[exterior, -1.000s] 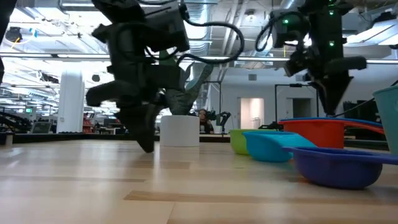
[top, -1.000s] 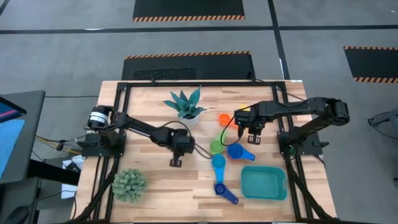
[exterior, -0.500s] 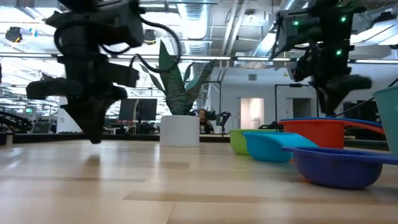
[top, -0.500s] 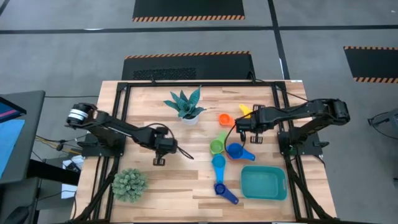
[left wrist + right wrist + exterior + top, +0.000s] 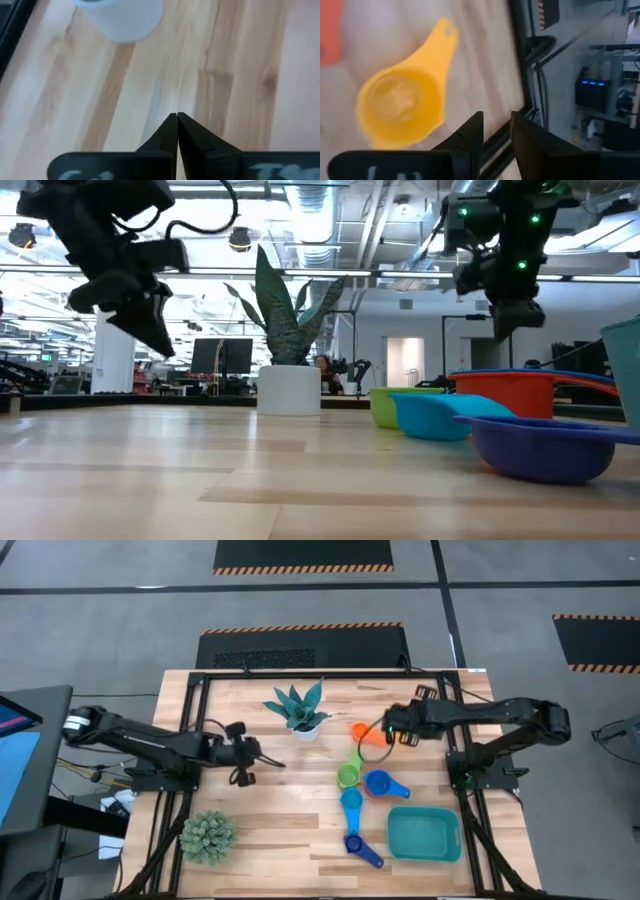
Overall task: Nest measuring cups in basket
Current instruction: Stack the yellow measuring cup on top of the blue measuring cup
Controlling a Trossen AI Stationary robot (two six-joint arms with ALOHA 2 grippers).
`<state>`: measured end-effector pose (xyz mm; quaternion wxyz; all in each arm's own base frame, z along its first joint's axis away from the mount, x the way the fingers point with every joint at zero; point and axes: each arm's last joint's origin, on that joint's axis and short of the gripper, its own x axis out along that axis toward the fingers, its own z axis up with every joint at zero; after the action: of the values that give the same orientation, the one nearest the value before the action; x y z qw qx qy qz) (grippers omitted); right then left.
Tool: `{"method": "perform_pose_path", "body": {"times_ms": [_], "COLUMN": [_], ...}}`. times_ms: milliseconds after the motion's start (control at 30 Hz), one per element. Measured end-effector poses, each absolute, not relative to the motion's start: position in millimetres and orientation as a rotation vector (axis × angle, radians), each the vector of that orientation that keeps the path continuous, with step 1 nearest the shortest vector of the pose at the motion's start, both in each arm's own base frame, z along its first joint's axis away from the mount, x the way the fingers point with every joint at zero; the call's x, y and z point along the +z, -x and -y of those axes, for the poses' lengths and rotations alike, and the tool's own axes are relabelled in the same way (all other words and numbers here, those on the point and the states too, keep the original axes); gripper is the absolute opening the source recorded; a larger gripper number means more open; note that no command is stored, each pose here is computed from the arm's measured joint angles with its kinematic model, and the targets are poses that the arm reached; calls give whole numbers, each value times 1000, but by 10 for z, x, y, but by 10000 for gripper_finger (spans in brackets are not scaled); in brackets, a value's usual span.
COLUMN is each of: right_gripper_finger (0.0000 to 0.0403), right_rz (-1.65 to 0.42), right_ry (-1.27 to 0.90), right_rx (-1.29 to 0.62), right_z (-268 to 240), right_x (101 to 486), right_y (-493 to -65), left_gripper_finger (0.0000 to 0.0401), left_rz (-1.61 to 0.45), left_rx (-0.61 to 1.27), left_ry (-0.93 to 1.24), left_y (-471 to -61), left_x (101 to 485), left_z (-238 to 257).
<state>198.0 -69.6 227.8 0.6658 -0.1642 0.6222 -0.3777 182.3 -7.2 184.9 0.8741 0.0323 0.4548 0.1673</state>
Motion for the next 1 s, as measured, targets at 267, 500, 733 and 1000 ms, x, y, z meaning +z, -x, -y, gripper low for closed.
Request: {"method": "perform_pose_path", "body": {"times_ms": [267,500,733,1000], "right_gripper_finger": [119,119,119,119], "right_rz": [-1310,-1433,-1485,-1524], "right_ry": [-147,-239,-246,-252], "right_rx": [-703,-692,-669,-634], "right_z": [1141,1186,1017,823], "right_x": [2289,1952,1768,1533], "right_y": [-1809,-1790,-1972,-2188], "left_gripper_finger": [0,0,0,0], "left_rz": [-815,-834,-827,-823], "left_rx": [334,352,367,376], "left_ry": [1,-4,-9,-3], "left_y": [-1804,-1803,-1805,-1805], "left_x": [1774,1740,1745,1746], "left_z": [25,22,17,16]}}
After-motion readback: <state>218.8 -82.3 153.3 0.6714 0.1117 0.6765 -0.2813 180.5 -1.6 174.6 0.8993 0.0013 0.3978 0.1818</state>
